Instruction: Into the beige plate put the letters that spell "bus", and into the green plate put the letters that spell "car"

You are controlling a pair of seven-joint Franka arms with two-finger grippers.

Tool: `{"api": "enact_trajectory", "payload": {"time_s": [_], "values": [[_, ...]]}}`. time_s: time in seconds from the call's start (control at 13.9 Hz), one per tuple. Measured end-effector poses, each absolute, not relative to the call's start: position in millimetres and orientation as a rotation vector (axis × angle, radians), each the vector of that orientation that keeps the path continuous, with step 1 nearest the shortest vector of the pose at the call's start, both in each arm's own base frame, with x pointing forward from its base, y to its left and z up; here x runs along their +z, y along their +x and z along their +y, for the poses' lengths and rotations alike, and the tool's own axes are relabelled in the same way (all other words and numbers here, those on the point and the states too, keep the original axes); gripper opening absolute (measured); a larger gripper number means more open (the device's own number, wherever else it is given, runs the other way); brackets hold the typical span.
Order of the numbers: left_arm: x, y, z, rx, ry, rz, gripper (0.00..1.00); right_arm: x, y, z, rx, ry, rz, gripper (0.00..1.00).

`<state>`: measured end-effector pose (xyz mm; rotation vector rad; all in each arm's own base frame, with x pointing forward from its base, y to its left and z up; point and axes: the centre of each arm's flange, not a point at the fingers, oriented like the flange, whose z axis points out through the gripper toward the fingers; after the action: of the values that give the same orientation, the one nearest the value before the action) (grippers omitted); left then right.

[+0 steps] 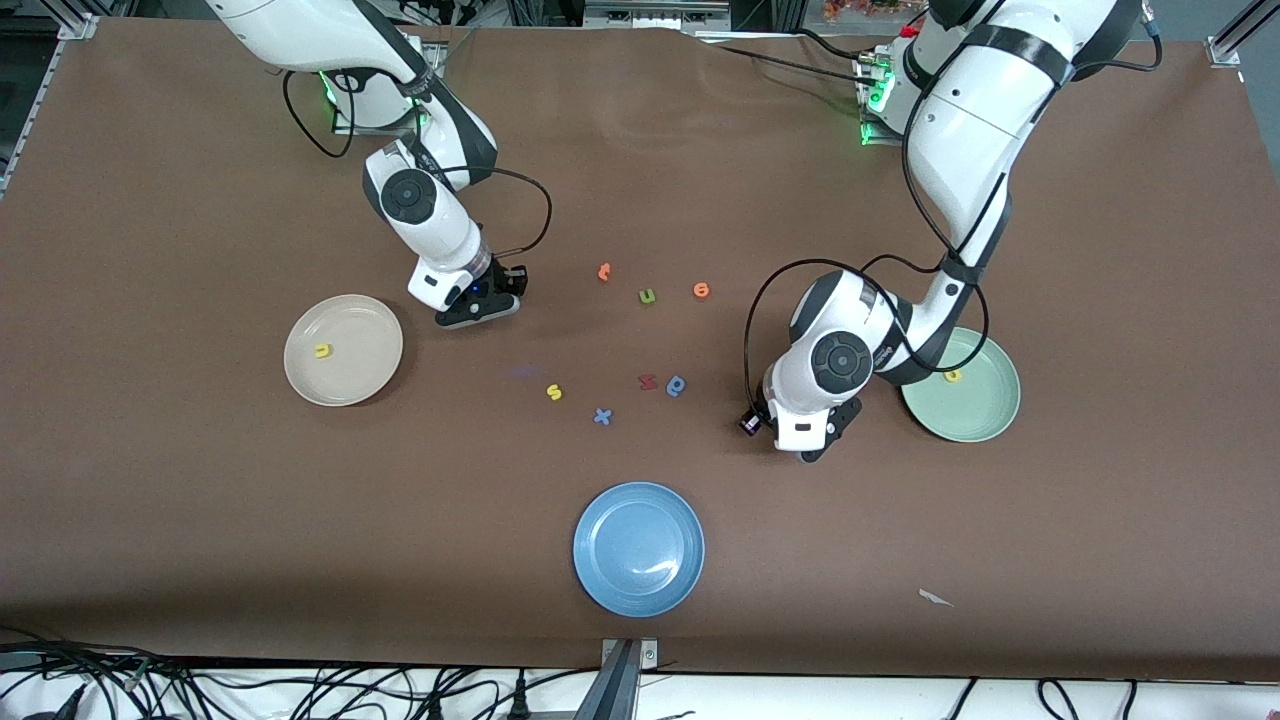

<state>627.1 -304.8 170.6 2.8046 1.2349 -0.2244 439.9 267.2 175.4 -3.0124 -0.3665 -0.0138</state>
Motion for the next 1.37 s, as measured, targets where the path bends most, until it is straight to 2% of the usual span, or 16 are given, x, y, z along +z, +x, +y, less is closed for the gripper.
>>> {"api": "enact_trajectory", "payload": {"time_s": [0.07, 0.14, 0.22, 0.36, 0.79, 1.15, 1.37], "values": [[171.3, 627.5, -304.9, -0.223, 2.804, 1.235, 0.48, 175.4, 439.8, 267.2, -0.014, -3.012, -0.367, 0.31], [172.3, 628.2, -305.1, -0.221, 2.803, 1.234, 0.38, 175.4, 439.8, 267.3, -0.014, -3.012, -0.37, 0.31], [172.2, 628.2, -305.1, -0.222, 2.803, 1.234, 0.38, 175.7, 439.8, 267.4, -0.016, -3.013, -0.373, 0.31], [172.9, 628.5, -305.3, -0.221, 2.803, 1.234, 0.27, 178.2, 440.4, 266.6, -0.005, -3.02, -0.388, 0.31], [190.0, 637.4, -292.4, -0.246, 2.855, 1.171, 0.27, 227.7, 475.8, 206.9, -0.019, -3.056, -0.547, 0.31], [272.3, 652.4, -206.6, -0.405, 3.014, 0.913, 0.27, 234.9, 504.6, 115.1, -0.014, -3.025, -0.759, 0.31], [288.5, 651.7, -146.0, -0.551, 3.064, 0.717, 0.27, 233.2, 512.8, 64.8, -0.006, -3.003, -0.874, 0.31]]}}
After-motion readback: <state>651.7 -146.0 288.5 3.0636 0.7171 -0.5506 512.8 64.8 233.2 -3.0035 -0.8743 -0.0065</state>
